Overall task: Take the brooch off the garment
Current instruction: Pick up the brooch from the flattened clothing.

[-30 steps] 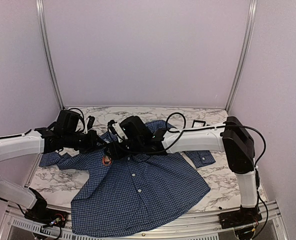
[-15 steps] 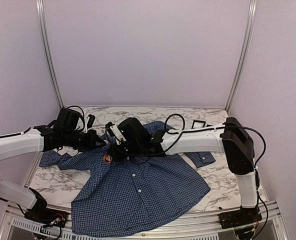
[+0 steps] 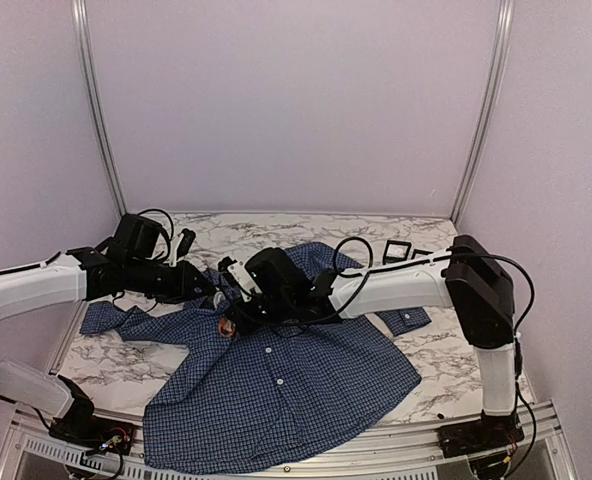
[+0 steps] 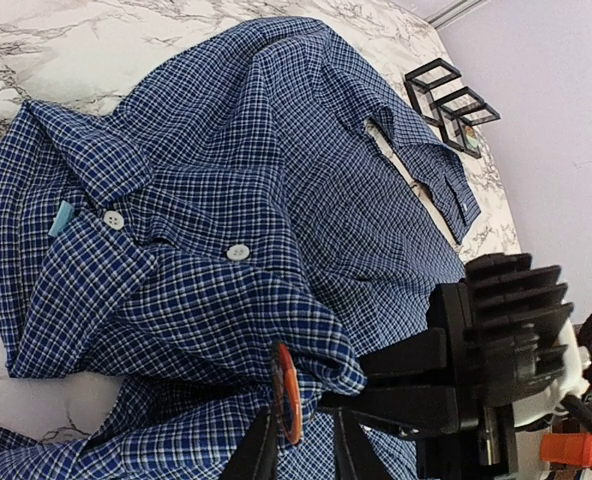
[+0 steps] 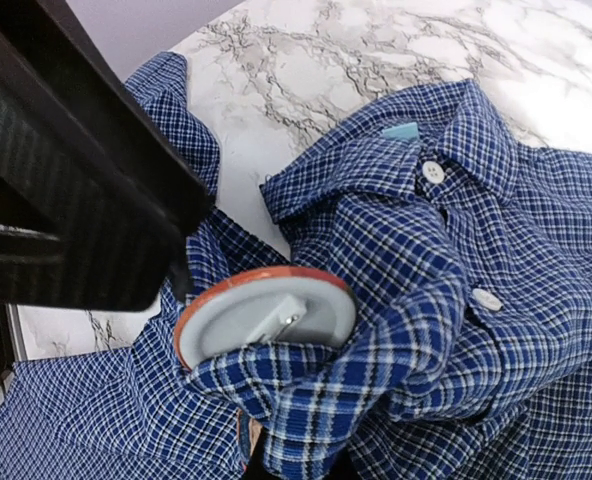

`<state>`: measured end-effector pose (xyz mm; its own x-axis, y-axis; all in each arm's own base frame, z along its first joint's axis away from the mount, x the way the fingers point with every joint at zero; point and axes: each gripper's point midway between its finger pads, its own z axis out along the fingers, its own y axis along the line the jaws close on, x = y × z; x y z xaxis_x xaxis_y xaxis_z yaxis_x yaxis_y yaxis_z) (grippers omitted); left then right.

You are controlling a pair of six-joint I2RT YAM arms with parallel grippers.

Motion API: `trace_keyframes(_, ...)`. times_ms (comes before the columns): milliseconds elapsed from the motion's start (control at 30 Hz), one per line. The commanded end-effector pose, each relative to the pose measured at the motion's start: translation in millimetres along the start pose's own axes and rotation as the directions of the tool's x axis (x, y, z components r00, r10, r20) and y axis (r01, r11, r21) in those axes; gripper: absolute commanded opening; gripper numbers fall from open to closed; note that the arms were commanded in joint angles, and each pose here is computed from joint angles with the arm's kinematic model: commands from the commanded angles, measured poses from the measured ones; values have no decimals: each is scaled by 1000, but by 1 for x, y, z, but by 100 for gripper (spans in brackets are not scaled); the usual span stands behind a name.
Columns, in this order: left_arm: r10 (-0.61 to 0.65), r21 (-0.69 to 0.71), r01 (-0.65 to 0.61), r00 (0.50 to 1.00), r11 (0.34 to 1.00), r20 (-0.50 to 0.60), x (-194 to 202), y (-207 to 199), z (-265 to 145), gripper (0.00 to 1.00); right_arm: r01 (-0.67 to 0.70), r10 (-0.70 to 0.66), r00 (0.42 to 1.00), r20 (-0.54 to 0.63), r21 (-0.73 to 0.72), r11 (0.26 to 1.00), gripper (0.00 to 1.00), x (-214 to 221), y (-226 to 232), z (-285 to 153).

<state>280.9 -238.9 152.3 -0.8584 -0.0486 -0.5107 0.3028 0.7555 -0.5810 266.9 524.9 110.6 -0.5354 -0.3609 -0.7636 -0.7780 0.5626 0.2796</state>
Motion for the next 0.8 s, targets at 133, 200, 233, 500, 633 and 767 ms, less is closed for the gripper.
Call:
trace_keyframes(133, -11, 50, 10, 1000, 999, 25, 3, -7, -6, 20, 19, -19, 998, 65, -8, 1000, 0, -18, 2, -10)
trace_keyframes(200, -18, 47, 17, 1000, 999, 18, 6, -5, -5, 19, 17, -17, 998, 67, -10, 1000, 0, -20, 2, -10)
trace_keyframes(233, -22, 46, 21, 1000, 999, 15, 9, -4, -4, 19, 17, -16, 998, 67, -11, 1000, 0, -20, 3, -10)
trace_keyframes(500, -28, 45, 28, 1000, 999, 13, 12, -6, 4, 19, 14, -13, 998, 63, -14, 1000, 0, -20, 3, -9)
trace_keyframes(633, -20, 40, 20, 1000, 999, 4, 12, -7, 9, 19, 14, -13, 998, 64, -14, 1000, 0, -20, 3, -10)
trace_keyframes(767, -13, 10, 13, 1000, 1000, -3, 11, -4, 13, 18, 16, -15, 998, 65, -16, 1000, 0, -21, 4, -10)
